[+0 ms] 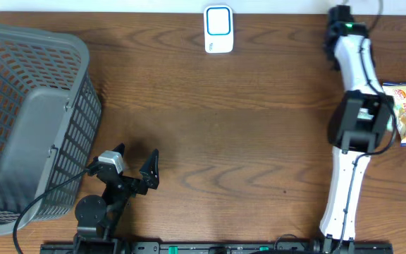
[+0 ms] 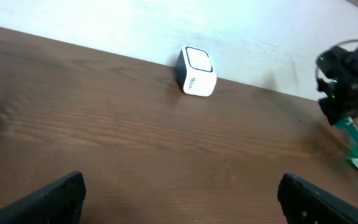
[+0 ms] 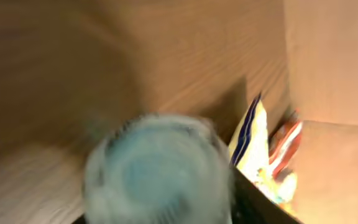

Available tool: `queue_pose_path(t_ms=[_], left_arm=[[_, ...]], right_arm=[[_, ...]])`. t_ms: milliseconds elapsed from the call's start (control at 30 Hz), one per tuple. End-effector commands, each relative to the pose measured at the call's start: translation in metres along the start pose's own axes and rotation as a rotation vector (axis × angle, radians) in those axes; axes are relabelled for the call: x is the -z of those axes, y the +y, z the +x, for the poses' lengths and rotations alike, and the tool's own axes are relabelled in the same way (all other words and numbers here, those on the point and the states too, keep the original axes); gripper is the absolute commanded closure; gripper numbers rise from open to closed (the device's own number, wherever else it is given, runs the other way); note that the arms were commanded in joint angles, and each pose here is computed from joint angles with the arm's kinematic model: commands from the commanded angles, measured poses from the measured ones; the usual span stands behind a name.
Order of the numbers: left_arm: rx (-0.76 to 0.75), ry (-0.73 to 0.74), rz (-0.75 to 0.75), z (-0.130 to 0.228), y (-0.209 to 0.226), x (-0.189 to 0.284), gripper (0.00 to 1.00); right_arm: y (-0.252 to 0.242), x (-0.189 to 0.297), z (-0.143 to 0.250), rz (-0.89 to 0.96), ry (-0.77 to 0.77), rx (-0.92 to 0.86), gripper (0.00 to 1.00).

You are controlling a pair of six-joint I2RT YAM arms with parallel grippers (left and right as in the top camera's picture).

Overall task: Scan the item barcode
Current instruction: 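Carry the mouthwash to the right table edge, then lower the mouthwash beside the other items and open the right gripper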

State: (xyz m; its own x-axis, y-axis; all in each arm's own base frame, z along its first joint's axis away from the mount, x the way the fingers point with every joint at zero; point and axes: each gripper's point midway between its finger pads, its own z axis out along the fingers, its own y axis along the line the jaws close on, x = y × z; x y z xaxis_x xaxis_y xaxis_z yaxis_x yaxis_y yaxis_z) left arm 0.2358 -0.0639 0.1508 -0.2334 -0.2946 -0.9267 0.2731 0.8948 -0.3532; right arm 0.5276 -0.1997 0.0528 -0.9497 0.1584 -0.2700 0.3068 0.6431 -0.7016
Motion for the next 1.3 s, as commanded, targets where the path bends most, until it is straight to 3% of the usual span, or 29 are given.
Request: queue_pose_path(t_ms=[0,33,67,267,467,600,767,933,1267], left_arm=[[0.01,0.037,-0.003,0.015,0.004,-0.002,0.01],[0.01,0.037,-0.003,0.015,0.004,-0.002,0.01],[0.01,0.037,-0.003,0.015,0.004,-0.002,0.01],[0.01,0.037,-0.003,0.015,0.004,-0.002,0.01],[0.01,0.037,-0.003,0.015,0.004,-0.002,0.01],[0.01,0.037,-0.003,0.015,0.004,-0.002,0.01],[0.01,0.037,-0.003,0.015,0.004,-0.002,0.01],[0.01,0.037,-0.003,0.015,0.004,-0.002,0.01],[0.01,0.037,-0.003,0.015,0.004,-0.002,0.01]], right_arm=[[-0.036,0.005,-0.007,-0.079,-0.002,-0.219,0.25],[-0.04,0.01,-0.009,-0.095,-0.01,-0.234,0.16],[-0.047,0.018,-0.014,-0.117,-0.027,-0.253,0.01],[-0.118,0.107,-0.033,-0.221,-0.17,-0.465,0.01],[-0.133,0.241,-0.02,-0.745,-0.292,-0.487,0.01],[-0.16,0.297,0.016,-0.866,-0.321,-0.47,0.01],[-0.178,0.318,0.066,-0.876,-0.244,-0.462,0.01],[-0.163,0.329,0.108,-0.966,-0.081,-0.419,0.01],[-0.157,0.334,0.113,-1.013,-0.053,-0.404,0.01]])
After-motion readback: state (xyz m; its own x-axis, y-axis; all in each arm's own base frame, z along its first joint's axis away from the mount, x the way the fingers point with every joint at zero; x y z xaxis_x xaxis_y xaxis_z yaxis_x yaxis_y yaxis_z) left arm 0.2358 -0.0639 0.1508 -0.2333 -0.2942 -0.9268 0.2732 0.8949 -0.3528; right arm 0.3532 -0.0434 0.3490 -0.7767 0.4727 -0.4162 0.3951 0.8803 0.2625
